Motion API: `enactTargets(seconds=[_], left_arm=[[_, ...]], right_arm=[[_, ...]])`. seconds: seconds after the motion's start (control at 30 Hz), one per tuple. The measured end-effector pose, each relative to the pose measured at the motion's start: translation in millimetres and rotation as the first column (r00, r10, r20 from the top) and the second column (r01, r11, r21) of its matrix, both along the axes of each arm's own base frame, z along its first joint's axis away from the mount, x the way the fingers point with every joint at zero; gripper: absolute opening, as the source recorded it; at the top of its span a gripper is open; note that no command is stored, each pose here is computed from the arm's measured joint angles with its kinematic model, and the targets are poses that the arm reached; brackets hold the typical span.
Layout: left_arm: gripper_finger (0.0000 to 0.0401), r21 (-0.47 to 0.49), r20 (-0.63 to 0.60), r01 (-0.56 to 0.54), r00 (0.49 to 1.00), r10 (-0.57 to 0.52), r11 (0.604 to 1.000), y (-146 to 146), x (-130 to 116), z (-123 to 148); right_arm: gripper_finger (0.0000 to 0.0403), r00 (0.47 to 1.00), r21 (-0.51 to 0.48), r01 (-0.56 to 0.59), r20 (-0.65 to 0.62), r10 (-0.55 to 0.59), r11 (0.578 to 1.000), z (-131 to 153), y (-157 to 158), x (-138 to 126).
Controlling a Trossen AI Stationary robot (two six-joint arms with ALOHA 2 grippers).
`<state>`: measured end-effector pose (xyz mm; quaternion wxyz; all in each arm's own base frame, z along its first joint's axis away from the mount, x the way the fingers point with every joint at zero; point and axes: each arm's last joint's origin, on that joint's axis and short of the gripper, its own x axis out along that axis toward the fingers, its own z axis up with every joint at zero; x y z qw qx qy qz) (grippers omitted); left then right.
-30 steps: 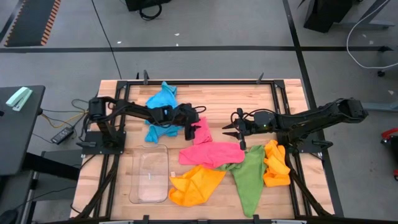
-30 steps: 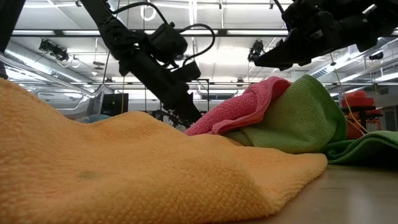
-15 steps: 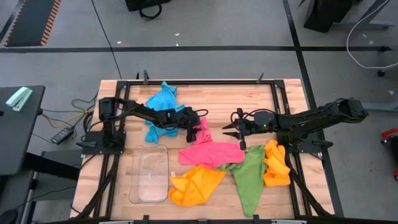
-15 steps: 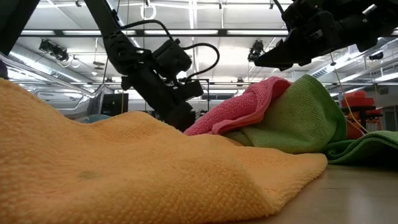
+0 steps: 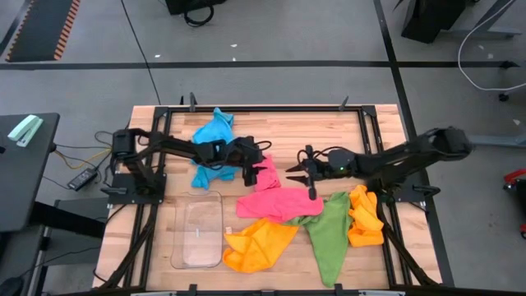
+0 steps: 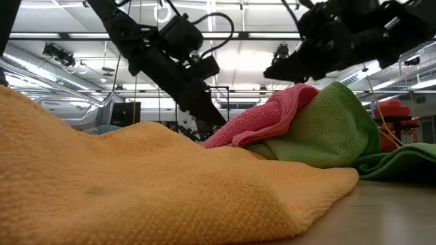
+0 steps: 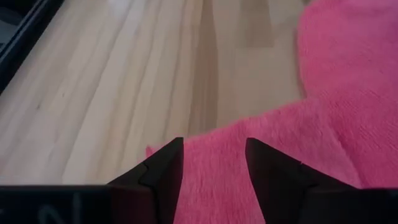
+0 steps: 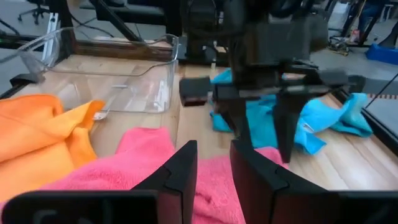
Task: Fold microfiber towels
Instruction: Fold the top pink microfiber cloth
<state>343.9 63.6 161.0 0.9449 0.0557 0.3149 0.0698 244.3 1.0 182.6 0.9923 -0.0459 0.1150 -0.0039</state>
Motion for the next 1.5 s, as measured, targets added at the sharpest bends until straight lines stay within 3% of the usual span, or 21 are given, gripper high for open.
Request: enactTargets(seconds=[0.27, 0.47, 0.83, 1.03, 1.23, 1.5], left_arm=[[0.0176, 0.013, -0.060, -0.010, 0.998, 0.011, 1.000, 9, -7, 0], [0.0176, 0.007, -0.072, -0.026, 0.997, 0.026, 1.000, 13, -8, -3], [0.0169, 0.003, -0.064, -0.028, 0.998, 0.029, 1.000, 13, -8, -2], [0.0169, -0.015, -0.048, -0.044, 0.998, 0.043, 0.999, 13, -7, -1], [0.0167, -0.039, -0.063, -0.063, 0.996, 0.060, 0.997, 13, -6, -7], [0.0157, -0.051, -0.046, -0.073, 0.996, 0.071, 0.996, 15, 4, -29]], right_arm=[[0.0122, 0.999, 0.011, 0.009, -0.034, -0.008, 1.000, -23, -1, 37], [0.0175, 0.998, 0.012, 0.010, -0.061, -0.009, 1.000, -28, -2, 63], [0.0257, 0.995, 0.009, 0.021, -0.096, -0.020, 1.000, -28, -5, 85], [0.0262, 0.992, 0.018, 0.022, -0.122, -0.019, 1.000, -42, -12, 90], [0.0255, 0.988, 0.125, -0.068, -0.132, 0.084, 0.990, -56, -13, 93], [0.0248, 0.969, 0.205, -0.026, -0.234, 0.075, 0.978, -72, -13, 90]])
